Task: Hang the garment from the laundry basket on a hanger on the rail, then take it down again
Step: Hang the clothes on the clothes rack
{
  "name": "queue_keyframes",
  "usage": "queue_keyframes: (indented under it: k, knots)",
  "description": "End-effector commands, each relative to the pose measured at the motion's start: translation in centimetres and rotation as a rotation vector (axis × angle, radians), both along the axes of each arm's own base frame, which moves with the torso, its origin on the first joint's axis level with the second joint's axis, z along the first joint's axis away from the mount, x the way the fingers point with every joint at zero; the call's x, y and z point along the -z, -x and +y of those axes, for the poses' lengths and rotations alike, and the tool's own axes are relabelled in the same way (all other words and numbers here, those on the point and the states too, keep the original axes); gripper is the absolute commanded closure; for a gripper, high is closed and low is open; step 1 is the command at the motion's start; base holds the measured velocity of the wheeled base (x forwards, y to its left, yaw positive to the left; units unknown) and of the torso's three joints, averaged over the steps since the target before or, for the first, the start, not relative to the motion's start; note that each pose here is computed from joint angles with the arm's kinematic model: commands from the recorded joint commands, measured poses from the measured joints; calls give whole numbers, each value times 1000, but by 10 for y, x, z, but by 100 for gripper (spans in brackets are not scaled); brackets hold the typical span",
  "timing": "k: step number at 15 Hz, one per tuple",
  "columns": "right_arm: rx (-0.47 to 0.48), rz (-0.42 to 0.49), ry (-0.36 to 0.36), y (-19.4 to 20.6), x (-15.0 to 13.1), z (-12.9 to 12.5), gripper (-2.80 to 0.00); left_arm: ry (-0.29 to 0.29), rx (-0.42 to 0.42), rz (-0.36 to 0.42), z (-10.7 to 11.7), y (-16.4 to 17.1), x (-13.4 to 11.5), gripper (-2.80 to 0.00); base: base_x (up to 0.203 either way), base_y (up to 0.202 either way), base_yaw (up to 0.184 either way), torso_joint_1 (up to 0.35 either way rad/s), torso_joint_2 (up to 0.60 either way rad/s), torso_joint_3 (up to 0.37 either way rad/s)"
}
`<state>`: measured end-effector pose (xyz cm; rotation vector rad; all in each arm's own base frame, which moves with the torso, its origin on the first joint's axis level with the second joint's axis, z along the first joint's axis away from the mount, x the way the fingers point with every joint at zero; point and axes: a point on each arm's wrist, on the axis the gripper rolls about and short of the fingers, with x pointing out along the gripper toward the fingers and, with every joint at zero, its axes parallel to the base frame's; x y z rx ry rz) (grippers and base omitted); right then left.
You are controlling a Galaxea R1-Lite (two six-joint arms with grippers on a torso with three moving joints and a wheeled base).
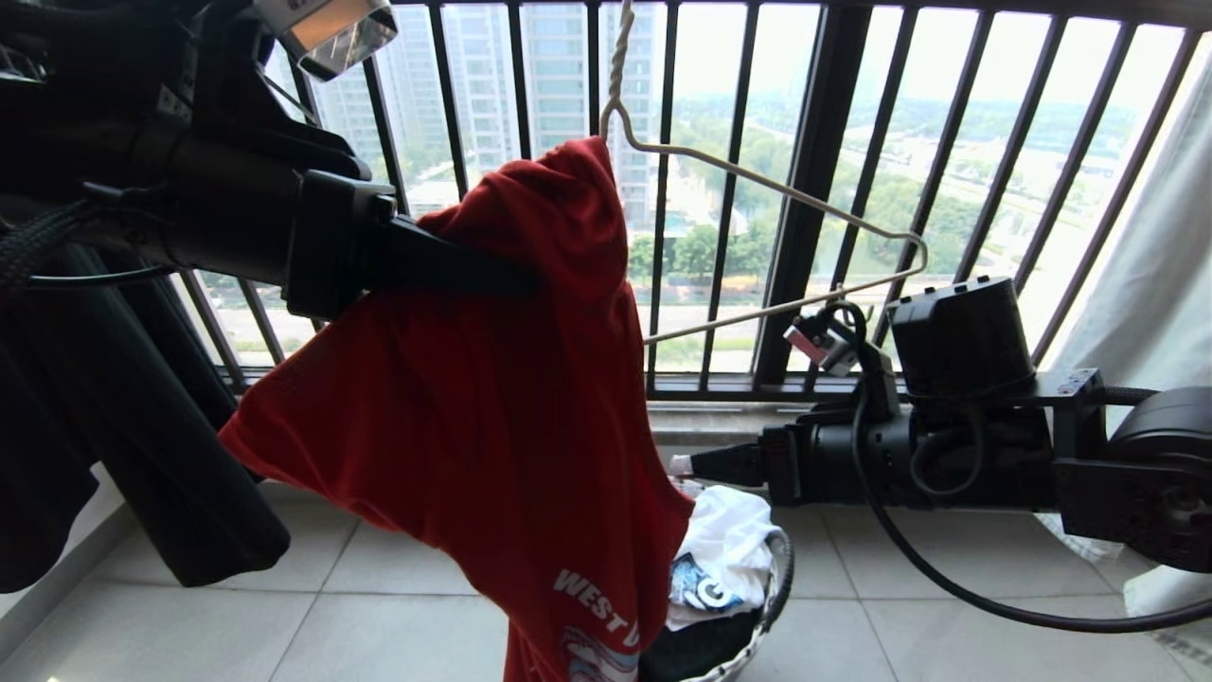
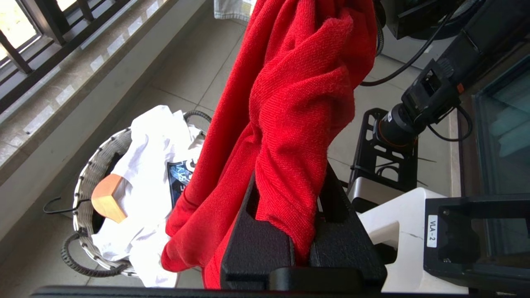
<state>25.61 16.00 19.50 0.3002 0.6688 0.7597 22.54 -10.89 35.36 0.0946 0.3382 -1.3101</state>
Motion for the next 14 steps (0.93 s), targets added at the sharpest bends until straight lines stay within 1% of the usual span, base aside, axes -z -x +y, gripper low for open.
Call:
queue_keyframes:
  k: [1,4,5,7,9,10,11,12,14]
  knots:
    - [12,7,-19,-3,-3,1,-280,1,6,0,2,5,0,0,0,0,0,0,0,0]
    - [0,20,-10,2,0,4,-280,1,5,-4,1,3,0,0,0,0,0,0,0,0]
    - [-10,47,11,6,2,5,-280,1,5,-5,1,3,-1,0,0,0,0,0,0,0]
    - [-46,50,64,12,3,5,-280,9,4,-25,1,4,-3,0,0,0,0,0,0,0]
    - [-60,62,80,16,4,6,-280,22,-1,-61,0,0,-2,0,0,0,0,0,0,0]
    - [-67,67,91,18,4,6,-280,24,-3,-59,0,1,-2,0,0,0,0,0,0,0]
    - [-82,58,114,19,6,5,-280,25,-3,-58,0,1,-2,0,0,0,0,0,0,0]
    - [-93,55,156,20,9,6,-280,25,-5,-56,1,1,-2,0,0,0,0,0,0,0]
    - [-59,42,253,21,18,13,-280,30,-6,-66,2,6,-5,0,0,0,0,0,0,0]
